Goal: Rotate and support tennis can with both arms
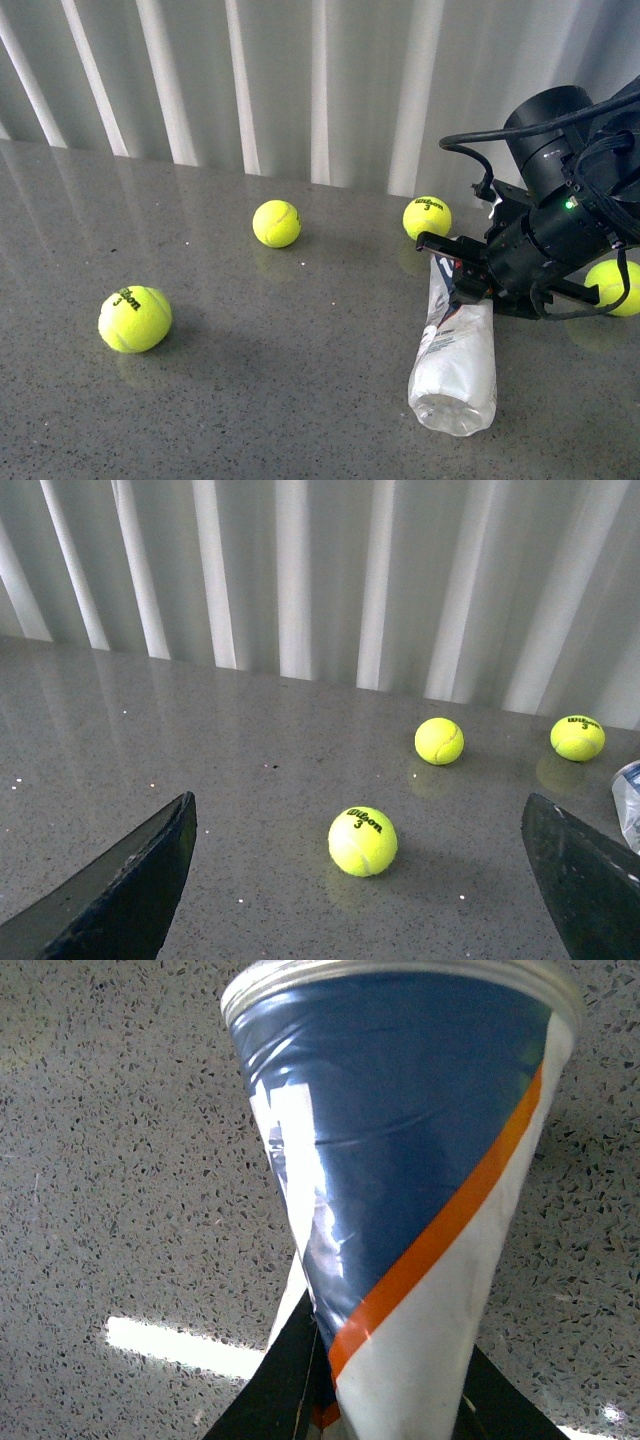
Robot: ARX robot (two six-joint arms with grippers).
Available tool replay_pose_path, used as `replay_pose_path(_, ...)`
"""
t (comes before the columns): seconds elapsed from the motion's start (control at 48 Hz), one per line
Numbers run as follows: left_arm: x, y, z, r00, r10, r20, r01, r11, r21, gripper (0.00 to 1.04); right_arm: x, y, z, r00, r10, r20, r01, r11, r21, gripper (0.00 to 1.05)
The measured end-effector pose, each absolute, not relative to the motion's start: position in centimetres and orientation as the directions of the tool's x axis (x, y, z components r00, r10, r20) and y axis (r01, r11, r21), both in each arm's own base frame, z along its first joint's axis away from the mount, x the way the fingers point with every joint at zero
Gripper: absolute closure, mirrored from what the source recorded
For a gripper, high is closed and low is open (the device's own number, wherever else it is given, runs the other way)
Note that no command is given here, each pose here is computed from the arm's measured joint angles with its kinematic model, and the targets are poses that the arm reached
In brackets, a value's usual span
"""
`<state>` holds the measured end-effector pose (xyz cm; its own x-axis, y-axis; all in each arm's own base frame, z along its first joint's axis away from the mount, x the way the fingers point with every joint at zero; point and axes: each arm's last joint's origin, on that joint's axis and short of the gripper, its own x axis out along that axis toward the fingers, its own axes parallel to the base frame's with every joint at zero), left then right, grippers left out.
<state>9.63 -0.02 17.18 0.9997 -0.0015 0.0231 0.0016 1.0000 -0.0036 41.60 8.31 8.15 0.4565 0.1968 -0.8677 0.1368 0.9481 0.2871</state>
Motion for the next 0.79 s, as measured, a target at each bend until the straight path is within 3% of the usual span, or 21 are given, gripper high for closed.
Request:
replay_pose_path(0.626, 9.6, 0.0, 17.2, 1.000, -0.002, 0.023, 0.002, 1.000, -0.004, 0.07, 41.1, 8.4, 8.8, 0.469, 0.197, -0.861, 0.119, 0.952, 0.282, 0.93)
replay_pose_path(0.792, 9.6, 0.0, 17.2, 1.000, -0.002, 0.023, 0.002, 1.000, -0.004, 0.07, 40.4, 8.5, 9.8, 0.479, 0.194, -0.856, 0.058, 0.966, 0.252, 0.93)
